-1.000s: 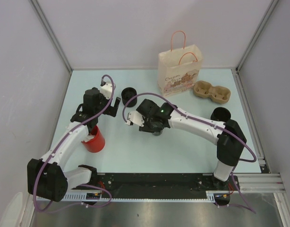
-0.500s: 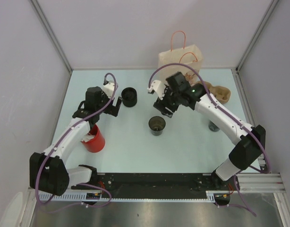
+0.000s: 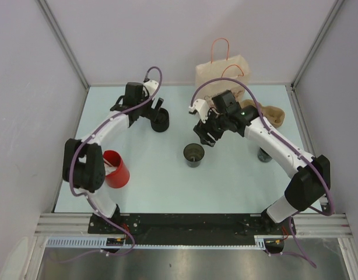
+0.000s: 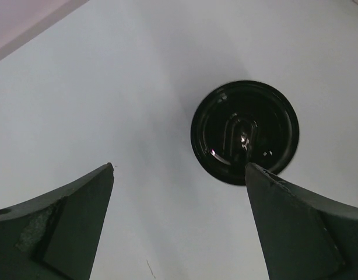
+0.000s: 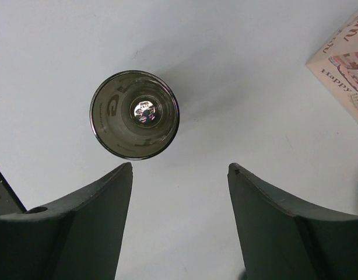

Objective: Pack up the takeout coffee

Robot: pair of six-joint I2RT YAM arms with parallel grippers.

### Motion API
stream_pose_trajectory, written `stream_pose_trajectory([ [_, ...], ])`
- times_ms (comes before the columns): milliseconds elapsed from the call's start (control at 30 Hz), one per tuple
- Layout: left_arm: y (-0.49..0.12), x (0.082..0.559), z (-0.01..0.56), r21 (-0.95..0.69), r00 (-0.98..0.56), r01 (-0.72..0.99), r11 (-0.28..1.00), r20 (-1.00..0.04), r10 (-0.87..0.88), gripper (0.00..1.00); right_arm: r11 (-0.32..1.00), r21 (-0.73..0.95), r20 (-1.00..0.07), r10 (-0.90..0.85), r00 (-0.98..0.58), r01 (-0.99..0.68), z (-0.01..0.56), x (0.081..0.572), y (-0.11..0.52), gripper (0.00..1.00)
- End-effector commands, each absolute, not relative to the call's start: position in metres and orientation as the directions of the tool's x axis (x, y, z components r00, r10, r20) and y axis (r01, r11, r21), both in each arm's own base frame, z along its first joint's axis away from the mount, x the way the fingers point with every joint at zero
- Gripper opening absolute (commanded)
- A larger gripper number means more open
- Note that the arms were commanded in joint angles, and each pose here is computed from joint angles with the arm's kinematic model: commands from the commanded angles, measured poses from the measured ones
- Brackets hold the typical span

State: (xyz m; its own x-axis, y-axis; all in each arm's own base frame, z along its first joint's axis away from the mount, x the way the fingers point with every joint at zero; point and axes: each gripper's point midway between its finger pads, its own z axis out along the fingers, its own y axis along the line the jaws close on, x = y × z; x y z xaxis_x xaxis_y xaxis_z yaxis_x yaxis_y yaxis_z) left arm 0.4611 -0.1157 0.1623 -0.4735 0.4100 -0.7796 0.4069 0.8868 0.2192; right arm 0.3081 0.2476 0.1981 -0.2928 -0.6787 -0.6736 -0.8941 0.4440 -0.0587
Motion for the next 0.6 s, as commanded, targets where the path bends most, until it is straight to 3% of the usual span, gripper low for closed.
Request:
stream_pose_trajectory([
  [0, -0.114, 0.499, 0.179, 0.297, -0.432, 0.354, 0.887, -0.789, 0.437, 0.99, 0.441, -0.066, -0.711, -0.650, -0.268, -0.895, 0.208, 0.310, 0.257, 0.70],
  [200, -0.124, 0.515, 0.158, 0.293, -0.445, 0.401, 0.868, -0.766, 0.464, 0.88, 0.433, -0.072, -0.717, -0.649, -0.255, -0.899, 0.209, 0.306, 0.257, 0.70],
  [567, -0.143, 0.532, 0.149, 0.346, -0.350, 0.537, 0.769, -0.738, 0.577, 0.87, 0.425, -0.064, -0.703, -0.662, -0.262, -0.903, 0.201, 0.305, 0.257, 0.70],
])
